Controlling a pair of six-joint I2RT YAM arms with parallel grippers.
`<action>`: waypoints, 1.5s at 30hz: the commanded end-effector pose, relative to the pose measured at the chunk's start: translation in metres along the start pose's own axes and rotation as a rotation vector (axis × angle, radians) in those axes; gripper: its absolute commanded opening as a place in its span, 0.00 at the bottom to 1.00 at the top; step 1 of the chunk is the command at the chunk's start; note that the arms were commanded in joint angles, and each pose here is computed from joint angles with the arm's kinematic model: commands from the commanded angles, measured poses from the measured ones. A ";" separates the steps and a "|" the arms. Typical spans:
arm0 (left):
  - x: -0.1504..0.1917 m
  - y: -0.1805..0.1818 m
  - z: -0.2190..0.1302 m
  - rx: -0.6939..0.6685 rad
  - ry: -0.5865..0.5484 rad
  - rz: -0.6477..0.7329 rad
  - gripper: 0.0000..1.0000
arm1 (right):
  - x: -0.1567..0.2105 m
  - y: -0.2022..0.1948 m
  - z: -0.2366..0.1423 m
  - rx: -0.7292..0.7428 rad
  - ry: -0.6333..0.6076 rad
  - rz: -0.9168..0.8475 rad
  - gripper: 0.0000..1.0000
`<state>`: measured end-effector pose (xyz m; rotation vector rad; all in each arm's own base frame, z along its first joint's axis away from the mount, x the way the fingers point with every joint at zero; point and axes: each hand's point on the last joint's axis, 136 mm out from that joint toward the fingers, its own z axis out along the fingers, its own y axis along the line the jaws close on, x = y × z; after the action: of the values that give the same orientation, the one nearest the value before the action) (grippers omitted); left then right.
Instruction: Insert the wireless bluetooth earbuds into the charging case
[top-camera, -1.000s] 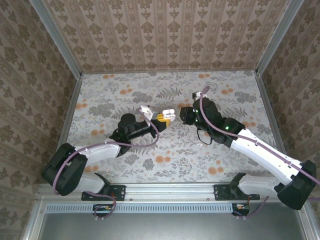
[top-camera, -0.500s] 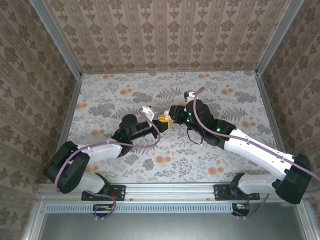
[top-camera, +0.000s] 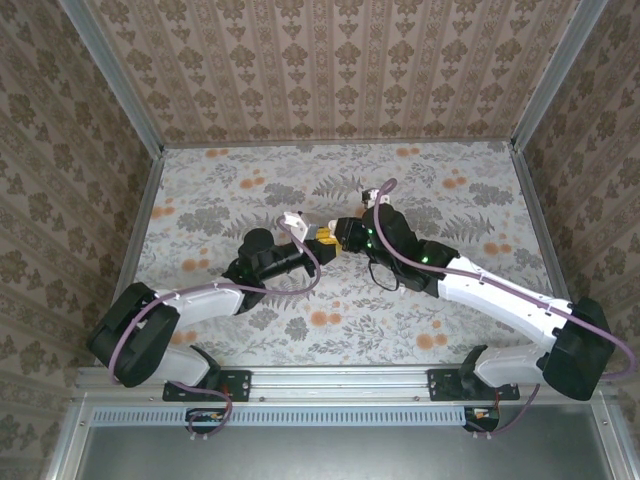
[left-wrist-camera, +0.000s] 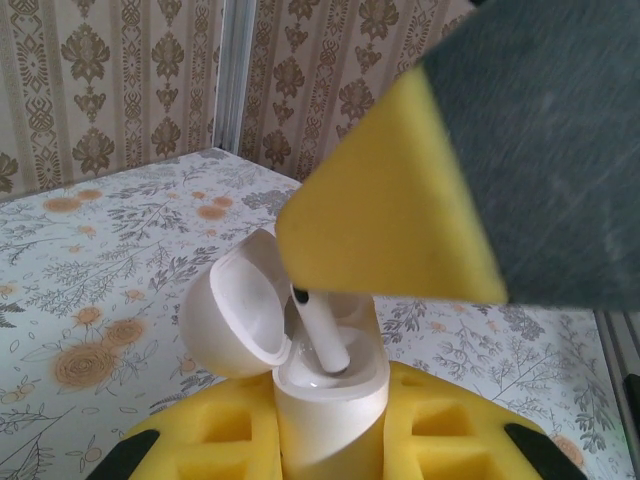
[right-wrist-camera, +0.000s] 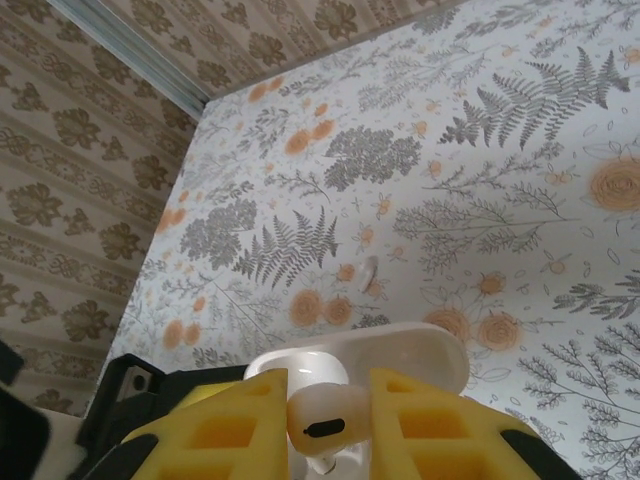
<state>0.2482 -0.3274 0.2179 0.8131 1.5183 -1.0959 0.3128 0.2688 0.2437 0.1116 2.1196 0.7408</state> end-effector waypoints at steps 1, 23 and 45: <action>-0.027 -0.011 -0.003 0.022 -0.075 0.024 0.00 | 0.004 0.004 0.004 -0.024 -0.006 0.013 0.20; -0.034 -0.010 -0.003 0.008 -0.100 0.025 0.00 | 0.006 0.020 -0.002 -0.093 -0.016 0.064 0.20; -0.051 -0.009 -0.007 -0.016 -0.146 0.043 0.00 | 0.026 0.007 -0.009 -0.077 0.009 0.056 0.24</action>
<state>0.2468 -0.3263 0.2227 0.7899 1.5271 -1.0888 0.3013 0.2799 0.2520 0.1392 2.0321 0.8708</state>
